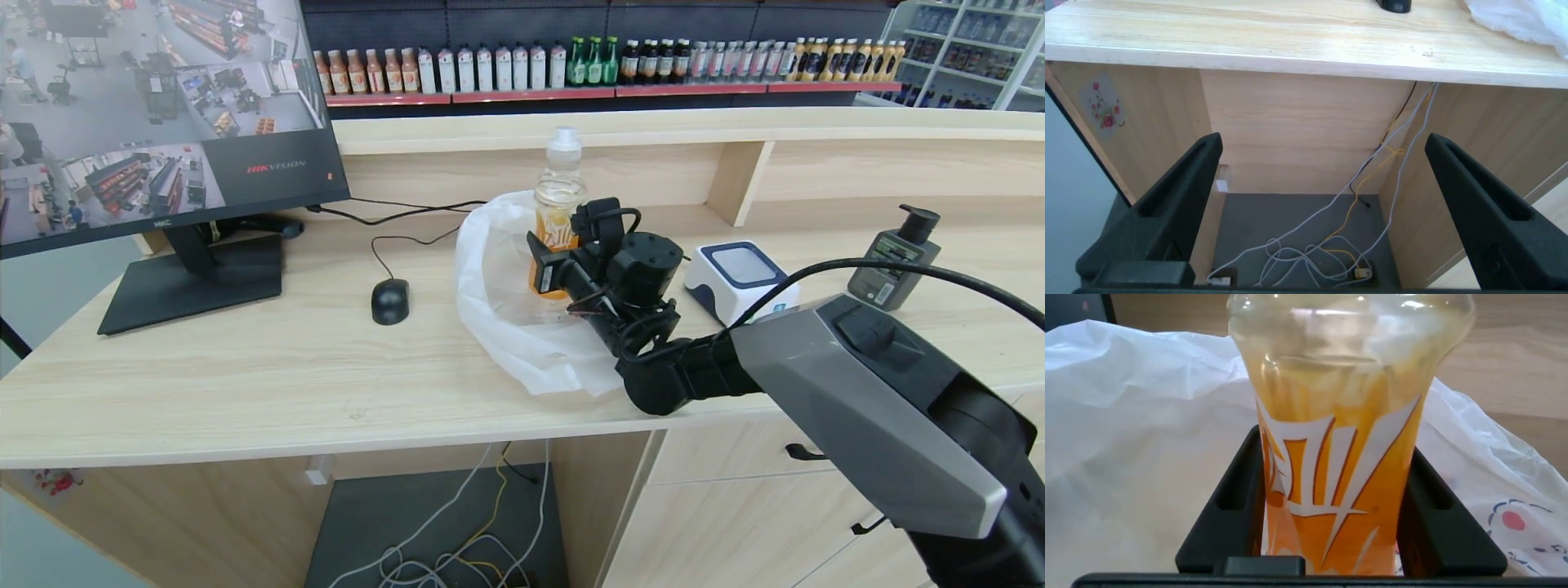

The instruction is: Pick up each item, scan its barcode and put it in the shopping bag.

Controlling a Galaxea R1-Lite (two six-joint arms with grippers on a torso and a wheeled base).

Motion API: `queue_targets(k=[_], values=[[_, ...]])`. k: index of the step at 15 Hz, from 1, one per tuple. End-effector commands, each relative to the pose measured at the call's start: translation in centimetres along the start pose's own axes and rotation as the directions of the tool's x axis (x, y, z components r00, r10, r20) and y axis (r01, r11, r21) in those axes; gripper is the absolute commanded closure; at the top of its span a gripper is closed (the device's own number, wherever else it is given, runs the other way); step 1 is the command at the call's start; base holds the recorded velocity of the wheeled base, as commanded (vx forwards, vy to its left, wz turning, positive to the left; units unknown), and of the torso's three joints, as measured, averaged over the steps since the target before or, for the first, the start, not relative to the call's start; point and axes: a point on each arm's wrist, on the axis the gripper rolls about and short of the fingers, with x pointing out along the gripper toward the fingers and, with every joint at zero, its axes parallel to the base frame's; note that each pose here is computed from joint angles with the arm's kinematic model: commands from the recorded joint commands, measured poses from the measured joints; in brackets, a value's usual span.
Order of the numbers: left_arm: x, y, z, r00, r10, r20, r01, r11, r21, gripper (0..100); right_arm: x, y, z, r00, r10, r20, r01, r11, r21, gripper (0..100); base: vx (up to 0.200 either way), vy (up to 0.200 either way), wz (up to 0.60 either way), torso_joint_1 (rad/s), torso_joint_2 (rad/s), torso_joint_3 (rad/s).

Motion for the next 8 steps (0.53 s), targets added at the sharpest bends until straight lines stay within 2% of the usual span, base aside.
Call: queue_targets(k=[1,2,3,8], values=[[0.0,0.0,0.0,1.0,0.001,0.0,-0.001,1.0,0.0,0,-0.04,0.01,-0.02,1.0,0.001,-0.003,-0.001,1.0,0.001,100,0.0,0.0,0.0,0.0,0.0,0.0],[0.0,0.0,0.0,1.0,0.001,0.0,-0.001,1.0,0.0,0,-0.2,0.27,0.45,1.0,0.006,-0.019,-0.006,1.0,0.017,100,0.0,0.0,0.0,0.0,0.0,0.0],[0.0,0.0,0.0,1.0,0.001,0.0,-0.001,1.0,0.0,0,-0.21,0.18,0.54,0.999,0.006,-0.033,-0.005,1.0,0.022,0,0.0,0.0,0.0,0.0,0.0,0.0],[0.0,0.0,0.0,1.0,0.001,0.0,-0.001,1.0,0.0,0,-0.17,0.09,0.76,1.0,0.003,-0.016,-0.003,1.0,0.03,0,0.0,0.0,0.0,0.0,0.0,0.0]])
